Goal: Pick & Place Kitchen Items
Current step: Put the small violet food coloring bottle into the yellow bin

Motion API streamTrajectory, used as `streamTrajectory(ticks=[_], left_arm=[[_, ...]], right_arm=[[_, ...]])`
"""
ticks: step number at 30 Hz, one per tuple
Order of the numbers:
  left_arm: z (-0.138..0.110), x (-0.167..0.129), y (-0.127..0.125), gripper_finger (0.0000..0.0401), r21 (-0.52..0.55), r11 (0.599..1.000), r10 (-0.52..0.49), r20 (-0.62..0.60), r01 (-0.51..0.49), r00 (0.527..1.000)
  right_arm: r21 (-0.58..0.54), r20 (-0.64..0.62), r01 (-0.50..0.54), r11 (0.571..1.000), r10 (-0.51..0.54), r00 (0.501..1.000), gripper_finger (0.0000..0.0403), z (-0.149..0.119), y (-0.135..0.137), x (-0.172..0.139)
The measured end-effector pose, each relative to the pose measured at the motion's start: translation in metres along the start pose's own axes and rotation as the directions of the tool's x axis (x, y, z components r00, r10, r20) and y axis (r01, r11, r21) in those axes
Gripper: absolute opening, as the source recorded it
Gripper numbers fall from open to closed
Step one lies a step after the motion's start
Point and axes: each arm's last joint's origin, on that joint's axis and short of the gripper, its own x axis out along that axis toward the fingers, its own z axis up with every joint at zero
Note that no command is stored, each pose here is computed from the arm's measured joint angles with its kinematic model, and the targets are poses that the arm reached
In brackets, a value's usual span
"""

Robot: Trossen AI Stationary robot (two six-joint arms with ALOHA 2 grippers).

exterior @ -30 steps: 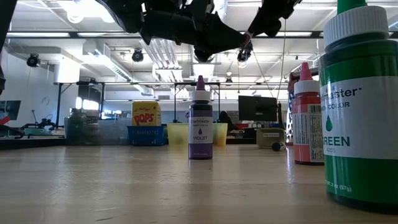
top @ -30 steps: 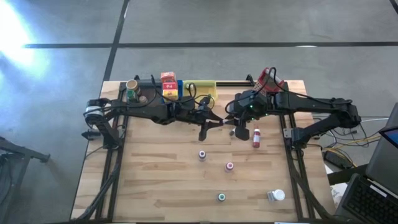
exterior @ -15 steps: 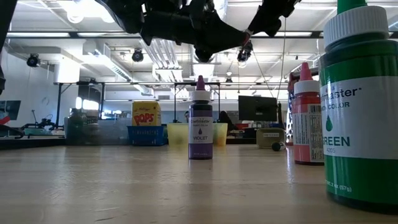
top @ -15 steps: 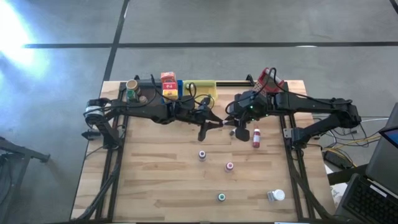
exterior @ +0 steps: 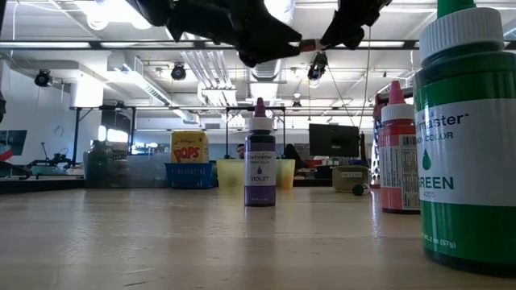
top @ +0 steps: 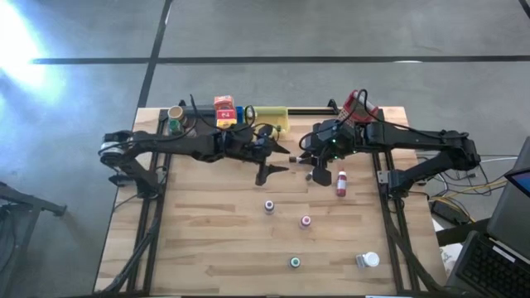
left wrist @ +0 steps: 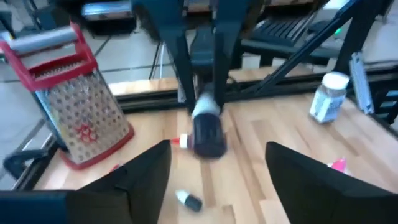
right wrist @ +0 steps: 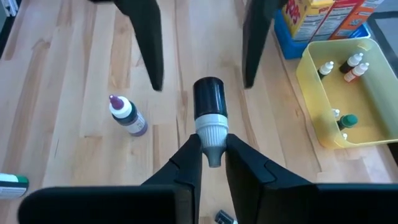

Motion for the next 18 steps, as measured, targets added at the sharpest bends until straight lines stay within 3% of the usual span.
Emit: streamTrajectory(ticks=[6,11,18], left_arm=[[-0.007,-0.011,0.004,0.0282,0.014,1.000,0.010,-0.090,-0.008,0.996],[0.012,-0.049,0.012,0.0282,0.038,0.997,0.073,0.007,-0.073,0.997],[0.006,-0.103,0.013,0.0282,0.049,0.983,0.164,0.187,-0.176,0.969]], right_arm=[[0.026,-0.013,0.009,1.000,-0.008,1.000,0.0060,-0.001,-0.003,0.000],[0.033,-0.055,0.011,0.999,-0.009,0.998,0.0062,-0.005,-0.004,0.000],[0.044,-0.072,0.073,0.996,-0.069,0.995,0.0047,-0.007,-0.015,-0.001]])
